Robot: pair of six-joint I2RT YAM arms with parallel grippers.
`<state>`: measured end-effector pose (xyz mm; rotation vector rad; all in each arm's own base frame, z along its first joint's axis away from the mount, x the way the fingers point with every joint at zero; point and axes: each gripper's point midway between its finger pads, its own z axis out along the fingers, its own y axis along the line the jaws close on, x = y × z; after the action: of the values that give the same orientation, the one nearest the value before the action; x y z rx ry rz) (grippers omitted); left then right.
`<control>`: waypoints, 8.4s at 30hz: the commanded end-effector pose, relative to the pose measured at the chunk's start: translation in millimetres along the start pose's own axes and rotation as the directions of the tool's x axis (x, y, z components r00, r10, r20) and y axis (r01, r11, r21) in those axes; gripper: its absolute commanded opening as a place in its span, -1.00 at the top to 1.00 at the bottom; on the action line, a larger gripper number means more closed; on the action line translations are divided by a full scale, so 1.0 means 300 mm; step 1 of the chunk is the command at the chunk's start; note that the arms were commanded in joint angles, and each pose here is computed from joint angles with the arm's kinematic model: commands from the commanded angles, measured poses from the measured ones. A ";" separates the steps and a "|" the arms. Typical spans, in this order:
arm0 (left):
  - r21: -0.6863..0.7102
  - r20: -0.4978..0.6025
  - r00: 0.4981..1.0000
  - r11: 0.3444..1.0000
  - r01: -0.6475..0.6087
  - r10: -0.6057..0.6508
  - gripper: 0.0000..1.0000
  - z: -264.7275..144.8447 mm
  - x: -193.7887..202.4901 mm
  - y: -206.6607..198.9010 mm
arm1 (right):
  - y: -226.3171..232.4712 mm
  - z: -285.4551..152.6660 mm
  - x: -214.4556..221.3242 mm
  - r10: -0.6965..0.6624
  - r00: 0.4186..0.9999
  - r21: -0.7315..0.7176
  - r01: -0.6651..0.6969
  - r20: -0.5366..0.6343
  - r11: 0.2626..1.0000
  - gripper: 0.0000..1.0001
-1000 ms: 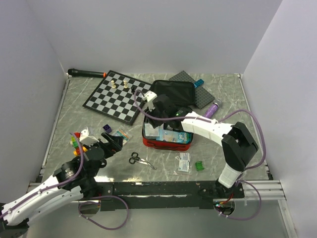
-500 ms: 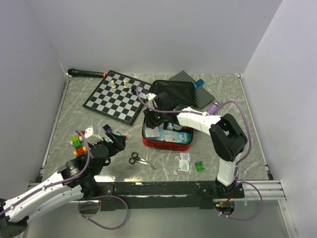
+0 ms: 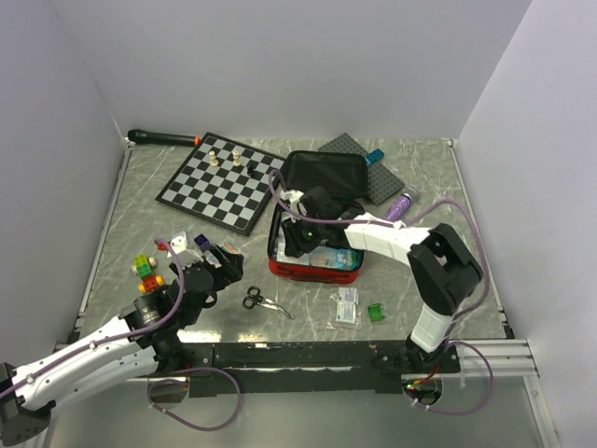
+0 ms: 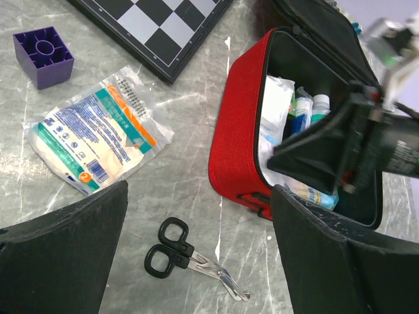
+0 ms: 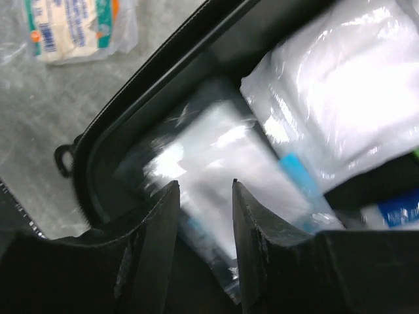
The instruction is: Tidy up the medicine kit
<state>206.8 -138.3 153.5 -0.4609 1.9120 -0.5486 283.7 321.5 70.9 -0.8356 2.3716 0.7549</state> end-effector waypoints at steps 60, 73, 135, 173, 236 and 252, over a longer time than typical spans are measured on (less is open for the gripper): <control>0.136 -0.119 0.990 0.987 0.090 -0.074 -0.86 0.011 0.085 -0.119 | -0.005 -0.304 0.628 0.307 0.922 0.586 -0.118 -0.235 0.802 0.63; 0.147 -0.116 0.990 0.985 0.091 -0.075 -0.86 0.006 0.080 -0.123 | 0.155 -0.579 0.237 0.096 0.995 0.480 -0.082 -0.004 0.874 1.00; 0.998 0.034 0.978 -0.055 -0.022 0.208 -0.95 -0.496 -0.105 -0.775 | 0.655 -1.059 0.014 0.167 0.920 -0.894 0.280 0.354 0.351 1.00; 0.999 -0.034 0.951 0.003 0.035 0.307 0.98 -0.438 0.030 -0.773 | 0.620 -0.985 -0.011 0.184 0.925 -0.868 0.222 0.331 0.444 -0.07; 0.218 -0.385 0.859 0.938 -0.270 0.337 -0.57 0.311 0.128 -0.449 | 0.014 -0.731 0.059 0.168 0.840 0.099 -0.253 0.516 0.962 -0.42; 0.248 -0.430 0.812 0.916 -0.314 0.395 0.37 0.490 0.308 -0.457 | -0.004 -0.697 0.075 0.183 0.858 0.119 -0.270 0.481 0.955 -0.40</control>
<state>302.0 -306.8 97.9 0.1208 2.3740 -0.5637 210.4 178.1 198.0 -0.2410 2.1042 0.7328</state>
